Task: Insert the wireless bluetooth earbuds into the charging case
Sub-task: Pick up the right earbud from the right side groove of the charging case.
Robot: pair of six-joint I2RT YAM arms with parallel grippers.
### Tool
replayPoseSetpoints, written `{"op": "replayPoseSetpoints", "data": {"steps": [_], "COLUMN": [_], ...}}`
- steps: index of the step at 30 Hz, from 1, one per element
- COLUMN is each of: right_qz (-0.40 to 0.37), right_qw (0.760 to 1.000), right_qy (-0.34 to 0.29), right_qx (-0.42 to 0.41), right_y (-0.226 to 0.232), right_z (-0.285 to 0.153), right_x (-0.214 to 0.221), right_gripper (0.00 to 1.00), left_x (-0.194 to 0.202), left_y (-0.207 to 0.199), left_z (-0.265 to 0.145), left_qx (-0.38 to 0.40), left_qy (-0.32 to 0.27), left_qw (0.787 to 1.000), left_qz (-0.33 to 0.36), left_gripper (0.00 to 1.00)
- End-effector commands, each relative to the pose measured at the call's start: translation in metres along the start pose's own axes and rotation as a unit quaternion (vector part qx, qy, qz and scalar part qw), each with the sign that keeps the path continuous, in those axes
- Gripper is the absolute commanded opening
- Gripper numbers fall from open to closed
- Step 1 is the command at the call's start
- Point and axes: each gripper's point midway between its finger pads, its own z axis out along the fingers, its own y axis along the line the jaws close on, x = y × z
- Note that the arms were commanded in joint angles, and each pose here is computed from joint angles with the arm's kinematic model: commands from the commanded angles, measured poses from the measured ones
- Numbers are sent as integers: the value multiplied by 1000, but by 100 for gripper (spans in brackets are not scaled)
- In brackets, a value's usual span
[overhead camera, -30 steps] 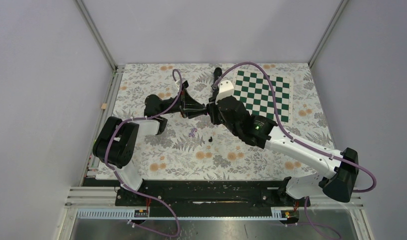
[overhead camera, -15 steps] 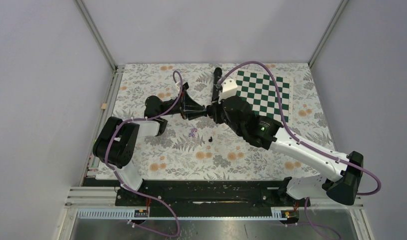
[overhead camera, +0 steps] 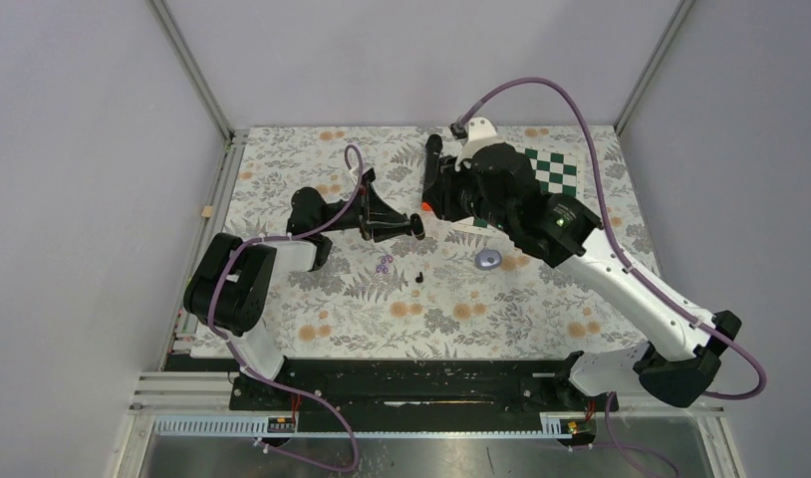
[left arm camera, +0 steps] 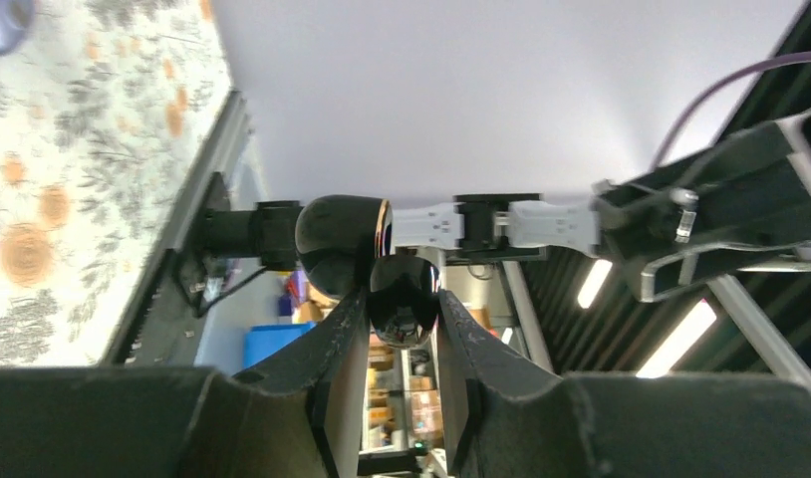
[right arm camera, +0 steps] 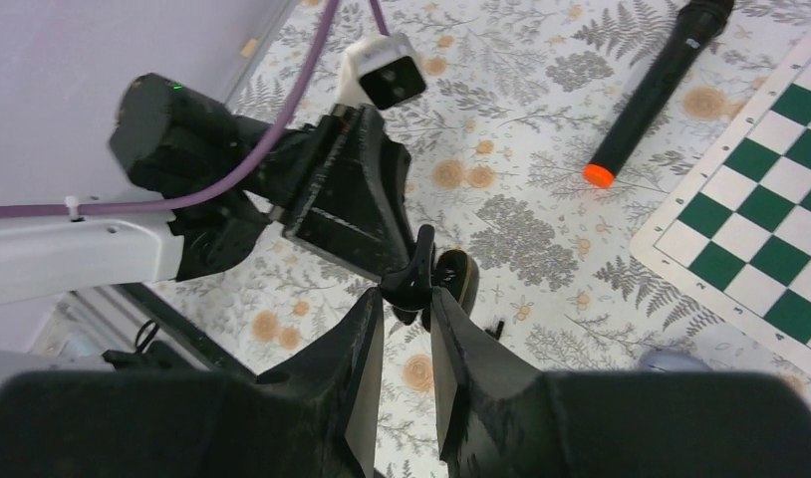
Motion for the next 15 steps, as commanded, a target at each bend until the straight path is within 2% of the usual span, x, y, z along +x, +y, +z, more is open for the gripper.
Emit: {"op": "replayPoseSetpoints", "data": {"steps": [1,6,15], "right_qz": [21,43,82], "right_qw": [997,990,971], "right_qy": [69,108,168], "right_qx": [-40,-76,-148], "right_y": [11,14,21], "right_z": [-7,-4,2], "right_x": [11,10,20], "right_gripper": [9,9,11], "left_x": [0,-1,14], "left_y": [6,16,-1], "left_z": [-2,-9,-11], "left_qx": [-42,-161,-137], "left_qy": [0,-1,53], "left_qw": [998,983,984], "left_qz": [39,91,101], "left_gripper": [0,0,0]}}
